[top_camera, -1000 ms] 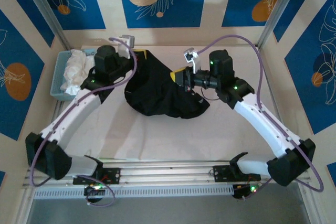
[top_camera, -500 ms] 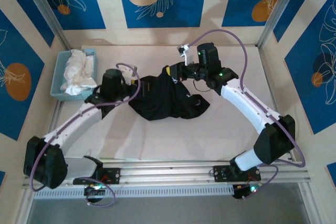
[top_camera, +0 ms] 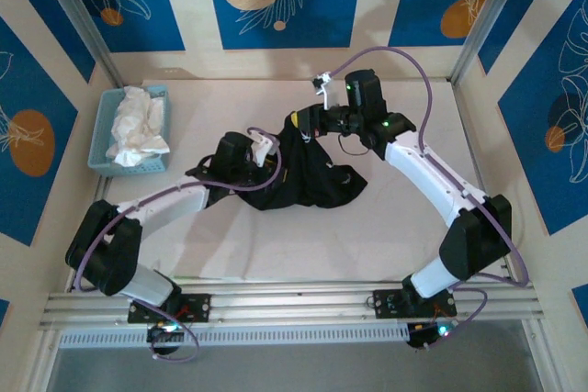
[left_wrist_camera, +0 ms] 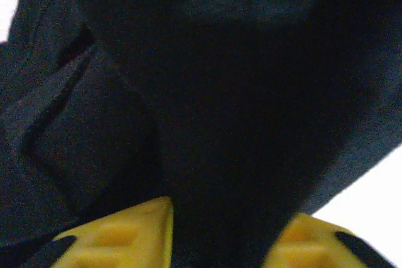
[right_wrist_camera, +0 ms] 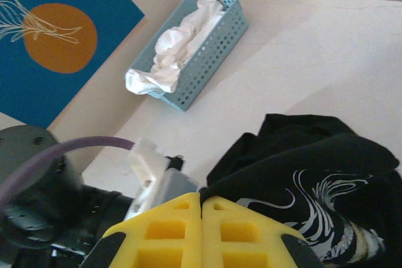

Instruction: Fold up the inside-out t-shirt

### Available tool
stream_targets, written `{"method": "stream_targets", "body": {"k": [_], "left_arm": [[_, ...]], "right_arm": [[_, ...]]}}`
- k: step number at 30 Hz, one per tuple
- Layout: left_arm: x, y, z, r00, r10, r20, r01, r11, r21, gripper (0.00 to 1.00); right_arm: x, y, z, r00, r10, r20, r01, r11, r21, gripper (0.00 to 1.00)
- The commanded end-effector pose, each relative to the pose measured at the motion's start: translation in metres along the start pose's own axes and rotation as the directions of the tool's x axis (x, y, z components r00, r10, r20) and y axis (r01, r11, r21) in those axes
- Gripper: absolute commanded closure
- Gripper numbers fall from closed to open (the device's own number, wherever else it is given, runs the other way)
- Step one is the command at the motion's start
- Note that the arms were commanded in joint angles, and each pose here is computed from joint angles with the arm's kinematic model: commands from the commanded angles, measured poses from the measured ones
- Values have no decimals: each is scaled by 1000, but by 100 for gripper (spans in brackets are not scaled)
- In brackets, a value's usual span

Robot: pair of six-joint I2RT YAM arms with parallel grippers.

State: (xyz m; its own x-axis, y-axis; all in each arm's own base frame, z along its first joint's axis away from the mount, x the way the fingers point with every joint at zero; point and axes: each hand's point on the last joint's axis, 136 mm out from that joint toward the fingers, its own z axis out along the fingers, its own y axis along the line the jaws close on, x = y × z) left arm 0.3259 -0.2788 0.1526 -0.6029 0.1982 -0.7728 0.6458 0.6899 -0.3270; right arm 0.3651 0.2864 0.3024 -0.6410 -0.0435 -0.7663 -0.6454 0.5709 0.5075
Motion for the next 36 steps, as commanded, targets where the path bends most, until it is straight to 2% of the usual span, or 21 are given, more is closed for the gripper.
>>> {"method": "stream_targets", "body": {"k": [1, 3, 5, 8, 10, 15, 16, 19, 21, 24, 28, 33, 35, 36], "left_arm": [[-35, -7, -15, 994, 15, 111, -17, 1000, 23, 74], [-37, -7, -21, 992, 7, 127, -11, 999, 32, 77], [-35, -3, -23, 993, -4, 121, 0, 999, 32, 87], [-32, 2, -26, 993, -24, 115, 20, 999, 32, 92], [-35, 3, -29, 991, -45, 124, 41, 998, 40, 100], [-39, 1, -35, 985, -81, 155, 73, 996, 58, 100], [-37, 3, -33, 985, -82, 150, 76, 996, 50, 95], [-26, 13, -24, 989, -88, 118, 87, 996, 15, 91], [-23, 12, -17, 990, -96, 98, 93, 995, 39, 74], [-18, 10, -6, 991, -113, 70, 108, 992, 67, 58], [-13, 6, 6, 991, -123, 45, 118, 988, 105, 47], [-7, 5, 16, 992, -126, 22, 123, 986, 114, 47], [-4, 10, 18, 992, -127, 13, 125, 988, 94, 58], [-4, 12, 18, 992, -128, 11, 127, 989, 81, 67]], "right_arm": [[-3, -19, 1, 999, -40, -30, 42, 995, 92, 100], [-1, -27, 5, 998, -48, -51, 53, 992, 113, 100], [-1, -26, 9, 997, -50, -53, 55, 994, 93, 100], [-4, -21, 14, 997, -50, -51, 53, 997, 58, 100], [-7, -22, 18, 997, -52, -53, 55, 997, 55, 99], [-5, -31, 34, 995, -13, -101, 18, 999, 50, 99], [-6, -30, 35, 995, -12, -99, 16, 999, 43, 99], [-7, -30, 36, 996, -12, -93, 15, 999, 39, 99], [-7, -28, 36, 996, -14, -92, 17, 999, 36, 99], [-10, -26, 34, 996, -16, -88, 19, 999, 31, 99], [-11, -26, 33, 996, -20, -87, 23, 999, 35, 99], [-11, -27, 33, 996, -18, -86, 21, 999, 39, 99], [-11, -27, 33, 996, -19, -87, 23, 999, 38, 99], [-11, -28, 33, 996, -21, -88, 24, 999, 41, 99]]}}
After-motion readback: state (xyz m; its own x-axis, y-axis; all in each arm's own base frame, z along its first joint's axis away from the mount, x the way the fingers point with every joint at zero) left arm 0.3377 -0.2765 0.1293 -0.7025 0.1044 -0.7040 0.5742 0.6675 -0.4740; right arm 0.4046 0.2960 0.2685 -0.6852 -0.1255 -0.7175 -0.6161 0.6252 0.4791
